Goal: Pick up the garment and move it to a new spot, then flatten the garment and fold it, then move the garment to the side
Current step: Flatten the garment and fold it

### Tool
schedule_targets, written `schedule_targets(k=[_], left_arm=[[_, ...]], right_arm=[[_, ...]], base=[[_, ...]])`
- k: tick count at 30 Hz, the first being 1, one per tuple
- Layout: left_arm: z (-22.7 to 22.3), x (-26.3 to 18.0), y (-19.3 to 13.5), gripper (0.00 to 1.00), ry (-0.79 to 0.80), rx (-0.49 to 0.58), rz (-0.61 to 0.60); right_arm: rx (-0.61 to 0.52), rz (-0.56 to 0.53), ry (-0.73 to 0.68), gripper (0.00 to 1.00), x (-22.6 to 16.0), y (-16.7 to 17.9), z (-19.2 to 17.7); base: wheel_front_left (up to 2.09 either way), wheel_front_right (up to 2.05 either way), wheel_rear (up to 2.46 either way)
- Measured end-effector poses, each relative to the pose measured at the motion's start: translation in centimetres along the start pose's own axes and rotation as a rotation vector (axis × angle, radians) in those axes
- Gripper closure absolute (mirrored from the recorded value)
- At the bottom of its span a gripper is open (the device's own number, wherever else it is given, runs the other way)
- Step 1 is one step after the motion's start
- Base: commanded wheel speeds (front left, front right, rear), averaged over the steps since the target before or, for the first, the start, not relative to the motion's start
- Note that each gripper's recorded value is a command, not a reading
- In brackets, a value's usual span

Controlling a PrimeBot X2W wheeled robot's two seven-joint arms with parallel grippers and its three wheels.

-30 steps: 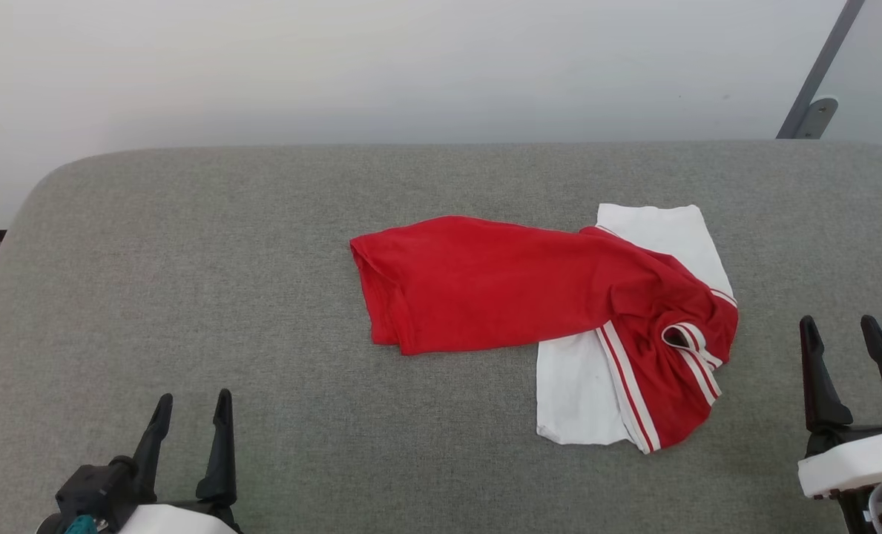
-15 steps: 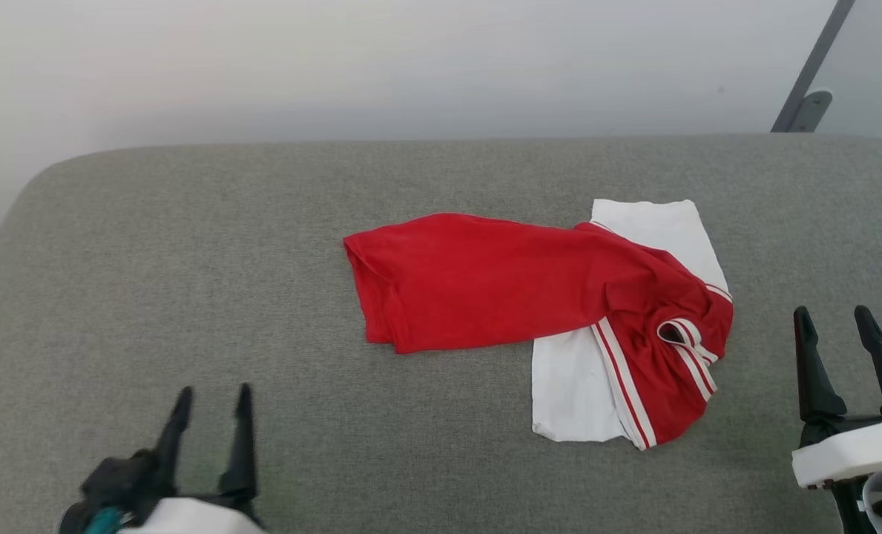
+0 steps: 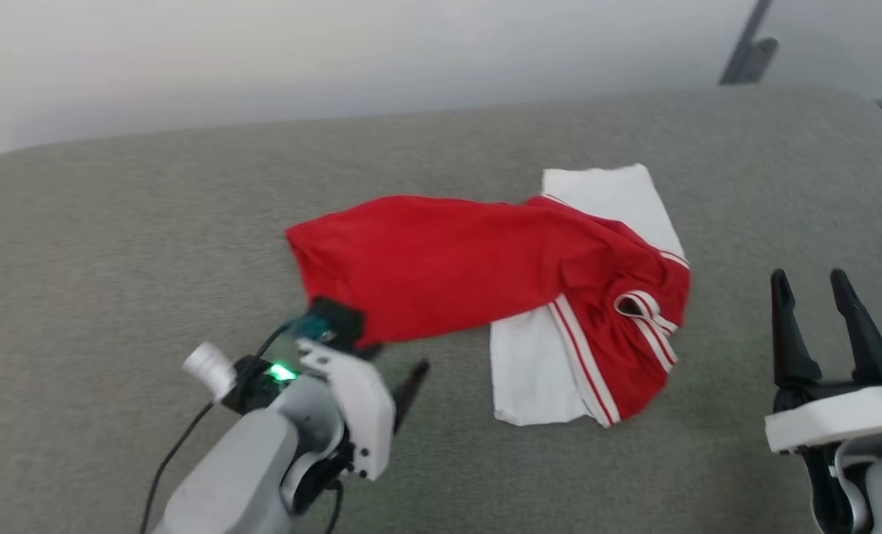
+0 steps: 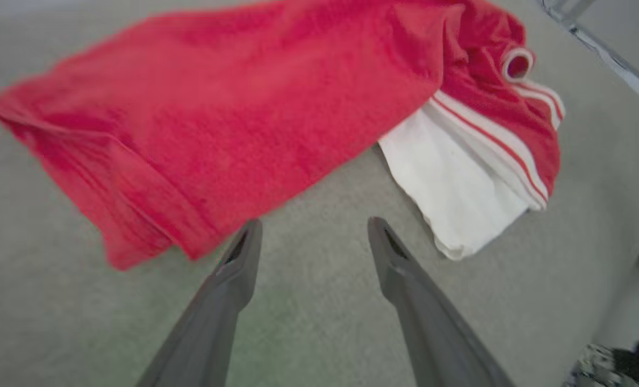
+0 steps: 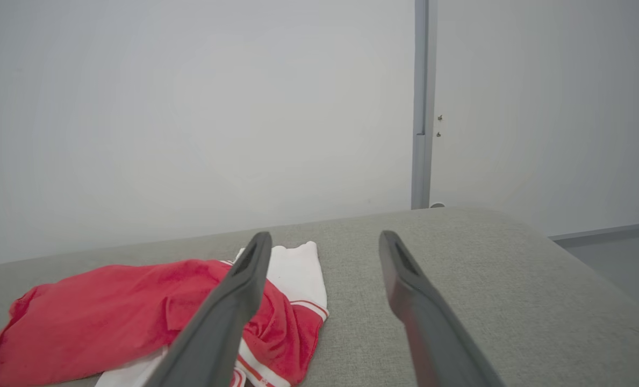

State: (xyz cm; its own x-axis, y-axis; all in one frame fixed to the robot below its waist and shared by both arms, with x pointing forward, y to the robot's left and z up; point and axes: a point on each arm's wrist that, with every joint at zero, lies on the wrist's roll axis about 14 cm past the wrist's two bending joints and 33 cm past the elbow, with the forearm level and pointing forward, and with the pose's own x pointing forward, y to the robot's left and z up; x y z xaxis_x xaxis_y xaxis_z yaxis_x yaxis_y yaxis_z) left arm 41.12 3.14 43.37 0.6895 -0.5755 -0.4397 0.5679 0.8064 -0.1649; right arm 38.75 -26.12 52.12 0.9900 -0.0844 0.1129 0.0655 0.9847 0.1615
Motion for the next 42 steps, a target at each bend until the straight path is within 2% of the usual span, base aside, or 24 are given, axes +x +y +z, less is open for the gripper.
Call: schedule_targets(k=[2, 4, 7, 10, 14, 17, 21, 22, 24, 25, 31, 33, 42], left_arm=[[-1.6, 1.0, -1.6, 0.0, 0.166, -0.034, -0.075], [-1.3, 1.9, -3.1, 0.0, 0.245, -0.094, -0.145], [-1.3, 3.0, -4.7, 0.0, 0.35, -0.098, -0.226], [-2.6, 4.0, -5.1, 0.0, 0.461, -0.096, -0.255], [-4.1, 5.6, -5.4, 0.0, 0.568, -0.124, -0.269], [-4.4, 6.7, -7.1, 0.0, 0.615, -0.202, -0.327], [-5.1, 7.6, -8.4, 0.0, 0.666, -0.197, -0.383], [-5.2, 7.8, -8.5, 0.04, 0.67, -0.196, -0.39], [-5.4, 8.2, -8.6, 0.65, 0.678, -0.204, -0.393], [-5.5, 8.3, -8.4, 1.0, 0.678, -0.216, -0.39], [-5.3, 7.9, -6.5, 1.0, 0.657, -0.257, -0.346], [-5.4, 7.2, -5.0, 1.0, 0.649, -0.264, -0.313], [-5.4, 0.6, 7.1, 1.0, 0.609, -0.329, -0.044]], right_arm=[[0.003, -0.02, -0.001, 0.0, -0.1, -0.5, 0.0], [0.009, -0.043, 0.004, 0.0, -0.4, -1.0, -0.2], [0.014, -0.085, 0.011, 0.0, -0.8, -2.0, -0.5], [0.019, -0.119, 0.024, 0.0, -1.3, -2.8, -1.0], [0.015, -0.16, 0.028, 0.0, -1.6, -3.9, -1.0], [0.009, -0.198, 0.031, 0.0, -1.9, -5.0, -1.0], [-0.003, -0.244, 0.046, 0.0, -2.5, -6.4, -1.4], [-0.002, -0.249, 0.05, 0.0, -2.5, -6.5, -1.5], [0.0, -0.257, 0.056, 0.0, -2.5, -6.6, -1.8], [0.002, -0.256, 0.057, 0.0, -2.4, -6.5, -1.8], [0.013, -0.226, 0.052, 0.0, -1.5, -5.6, -2.0], [0.016, -0.211, 0.055, 0.0, -1.2, -5.2, -2.2], [0.037, -0.107, 0.047, 0.0, 0.9, -1.9, -2.5]], base=[[0.0, 0.0, 0.0], [0.0, 0.0, 0.0], [0.0, 0.0, 0.0], [0.0, 0.0, 0.0], [0.0, 0.0, 0.0], [0.0, 0.0, 0.0], [0.0, 0.0, 0.0], [0.0, 0.0, 0.0], [0.0, 0.0, 0.0], [0.0, 0.0, 0.0], [0.0, 0.0, 0.0], [0.0, 0.0, 0.0], [0.0, 0.0, 0.0]])
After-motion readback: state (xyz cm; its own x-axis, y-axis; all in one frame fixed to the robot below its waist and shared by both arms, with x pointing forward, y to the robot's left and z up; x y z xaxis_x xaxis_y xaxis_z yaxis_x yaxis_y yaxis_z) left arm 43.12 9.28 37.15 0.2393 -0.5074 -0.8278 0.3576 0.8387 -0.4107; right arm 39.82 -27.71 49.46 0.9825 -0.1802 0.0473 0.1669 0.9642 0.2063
